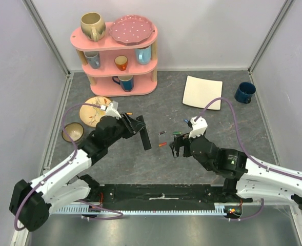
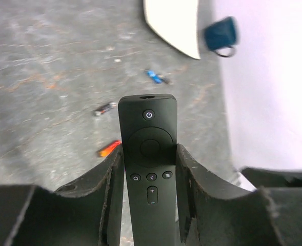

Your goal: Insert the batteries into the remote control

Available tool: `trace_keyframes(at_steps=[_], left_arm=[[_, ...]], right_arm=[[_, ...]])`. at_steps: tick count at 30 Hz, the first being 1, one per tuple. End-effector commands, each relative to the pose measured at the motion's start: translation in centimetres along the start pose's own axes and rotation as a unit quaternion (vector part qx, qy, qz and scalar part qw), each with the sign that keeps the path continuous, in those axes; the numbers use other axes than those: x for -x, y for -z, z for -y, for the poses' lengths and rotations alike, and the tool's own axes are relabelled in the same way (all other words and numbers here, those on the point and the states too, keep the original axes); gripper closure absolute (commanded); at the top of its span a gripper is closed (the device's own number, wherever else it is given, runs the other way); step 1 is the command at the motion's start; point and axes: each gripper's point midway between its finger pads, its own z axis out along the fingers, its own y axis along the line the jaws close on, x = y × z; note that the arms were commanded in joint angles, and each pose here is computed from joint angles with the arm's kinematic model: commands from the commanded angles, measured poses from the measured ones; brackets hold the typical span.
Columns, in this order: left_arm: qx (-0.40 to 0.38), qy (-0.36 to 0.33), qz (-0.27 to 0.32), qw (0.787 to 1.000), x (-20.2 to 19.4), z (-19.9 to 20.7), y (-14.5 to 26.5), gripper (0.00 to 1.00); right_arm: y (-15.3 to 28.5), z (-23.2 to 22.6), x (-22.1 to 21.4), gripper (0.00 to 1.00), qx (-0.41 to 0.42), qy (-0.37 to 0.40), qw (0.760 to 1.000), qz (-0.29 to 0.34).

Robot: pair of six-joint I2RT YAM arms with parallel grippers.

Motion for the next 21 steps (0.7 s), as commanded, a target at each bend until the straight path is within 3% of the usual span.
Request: trace_keyframes(at_steps=[1,6,11,16,21], left_arm=[[-0.207,-0.045,0.02,0.977,0.9,6.1,3.2,0.98],[-0.306,-0.053,0.046,0.949,1.1,7.9,6.3,0.98],[-0.376,-0.053,0.059,0.923,1.8,8.9,8.9,0.98],[-0.451,-0.043,0.057,0.89,2.0,10.4,11.1,0.98],[-0.481,-0.031,0.049,0.875,1.9,11.0,11.8,0.98]], right_arm=[[0.1,-5.7,2.7,0.06,0.138,-0.035,0.99,0.005],[0.9,-8.0,3.9,0.06,0.239,-0.117,0.963,0.035],[2.3,-9.5,6.3,0.05,0.343,-0.194,0.917,0.058],[3.1,-11.0,6.3,0.04,0.416,-0.221,0.88,0.063],[4.0,-12.2,6.0,0.04,0.464,-0.222,0.856,0.056]])
